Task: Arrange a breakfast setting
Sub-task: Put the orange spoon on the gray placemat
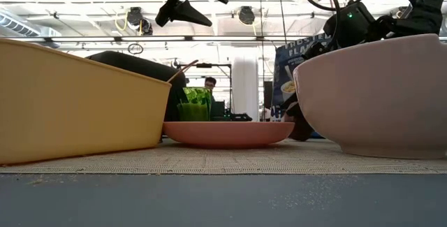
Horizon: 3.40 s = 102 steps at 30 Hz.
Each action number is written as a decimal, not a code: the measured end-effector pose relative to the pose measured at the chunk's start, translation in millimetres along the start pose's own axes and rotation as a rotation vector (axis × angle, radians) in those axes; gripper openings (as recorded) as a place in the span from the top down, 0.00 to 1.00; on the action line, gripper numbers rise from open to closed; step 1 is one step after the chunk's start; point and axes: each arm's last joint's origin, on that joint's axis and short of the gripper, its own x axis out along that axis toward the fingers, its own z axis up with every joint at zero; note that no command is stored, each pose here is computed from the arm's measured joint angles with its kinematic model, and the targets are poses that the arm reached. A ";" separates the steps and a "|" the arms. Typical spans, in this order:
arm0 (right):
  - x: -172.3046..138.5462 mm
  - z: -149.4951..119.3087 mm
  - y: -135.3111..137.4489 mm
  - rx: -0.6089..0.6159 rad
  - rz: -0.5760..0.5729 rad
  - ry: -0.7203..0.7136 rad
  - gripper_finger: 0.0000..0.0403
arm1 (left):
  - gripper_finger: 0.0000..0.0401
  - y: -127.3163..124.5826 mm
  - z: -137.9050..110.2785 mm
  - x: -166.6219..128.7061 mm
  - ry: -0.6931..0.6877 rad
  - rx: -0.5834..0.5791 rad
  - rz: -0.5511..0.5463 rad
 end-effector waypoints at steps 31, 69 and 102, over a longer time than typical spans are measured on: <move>-0.5 8.3 -2.0 0.005 -0.021 -0.085 0.12 | 0.30 0.0 -0.1 0.1 0.000 0.000 0.000; -68.4 64.1 -15.5 0.322 0.092 -0.525 0.12 | 0.30 -2.3 3.1 0.1 -0.032 -0.017 -0.023; -68.1 63.9 -15.5 0.384 0.104 -0.521 0.12 | 0.30 -9.9 14.5 -1.4 -0.148 0.004 -0.100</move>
